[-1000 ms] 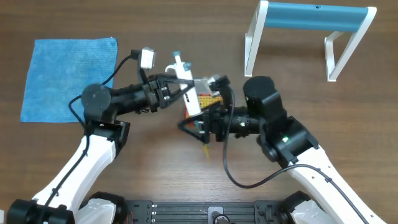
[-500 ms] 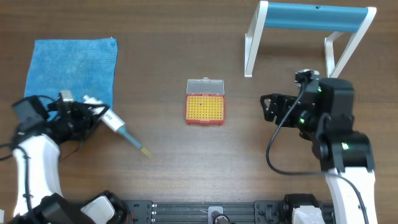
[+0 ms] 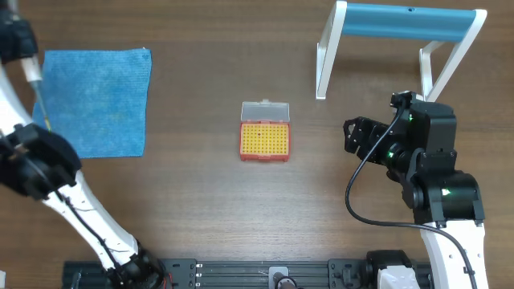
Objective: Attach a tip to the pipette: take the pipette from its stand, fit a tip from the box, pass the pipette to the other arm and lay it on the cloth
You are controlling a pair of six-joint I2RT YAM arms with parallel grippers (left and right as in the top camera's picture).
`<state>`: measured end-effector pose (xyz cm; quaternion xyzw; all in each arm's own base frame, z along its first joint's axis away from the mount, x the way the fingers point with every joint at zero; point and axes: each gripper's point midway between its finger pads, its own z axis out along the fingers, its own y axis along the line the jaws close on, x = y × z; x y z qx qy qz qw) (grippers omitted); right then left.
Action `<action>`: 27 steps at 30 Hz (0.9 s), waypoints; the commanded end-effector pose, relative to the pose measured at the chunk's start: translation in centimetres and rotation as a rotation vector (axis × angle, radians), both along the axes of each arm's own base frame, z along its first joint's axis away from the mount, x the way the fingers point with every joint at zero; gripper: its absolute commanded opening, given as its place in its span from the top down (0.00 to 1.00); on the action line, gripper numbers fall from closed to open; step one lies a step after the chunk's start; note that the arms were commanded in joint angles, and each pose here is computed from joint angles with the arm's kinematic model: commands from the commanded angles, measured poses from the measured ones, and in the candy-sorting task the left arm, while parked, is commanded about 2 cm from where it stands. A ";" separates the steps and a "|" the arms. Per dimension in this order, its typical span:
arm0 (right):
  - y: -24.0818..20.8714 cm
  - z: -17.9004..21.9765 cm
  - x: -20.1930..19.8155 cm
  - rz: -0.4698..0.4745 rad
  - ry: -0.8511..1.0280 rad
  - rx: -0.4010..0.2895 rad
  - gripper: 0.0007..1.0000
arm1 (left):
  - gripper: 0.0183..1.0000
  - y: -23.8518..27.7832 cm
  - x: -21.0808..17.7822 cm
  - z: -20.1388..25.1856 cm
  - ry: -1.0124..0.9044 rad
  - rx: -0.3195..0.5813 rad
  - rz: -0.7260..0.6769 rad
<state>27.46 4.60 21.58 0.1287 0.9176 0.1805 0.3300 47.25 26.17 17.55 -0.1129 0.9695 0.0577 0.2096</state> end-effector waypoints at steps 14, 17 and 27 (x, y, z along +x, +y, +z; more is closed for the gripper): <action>1.1 0.6 0.1 -0.040 0.007 0.062 0.14 | 0.99 -4.3 1.5 -14.7 0.310 -0.036 -0.192; 1.1 0.6 0.1 -0.043 0.005 0.064 0.14 | 0.99 -4.3 1.4 -15.2 0.314 -0.054 -0.176; 1.1 0.7 0.3 -0.043 -0.002 0.065 0.14 | 0.99 -4.6 1.1 -16.4 0.334 -0.081 -0.159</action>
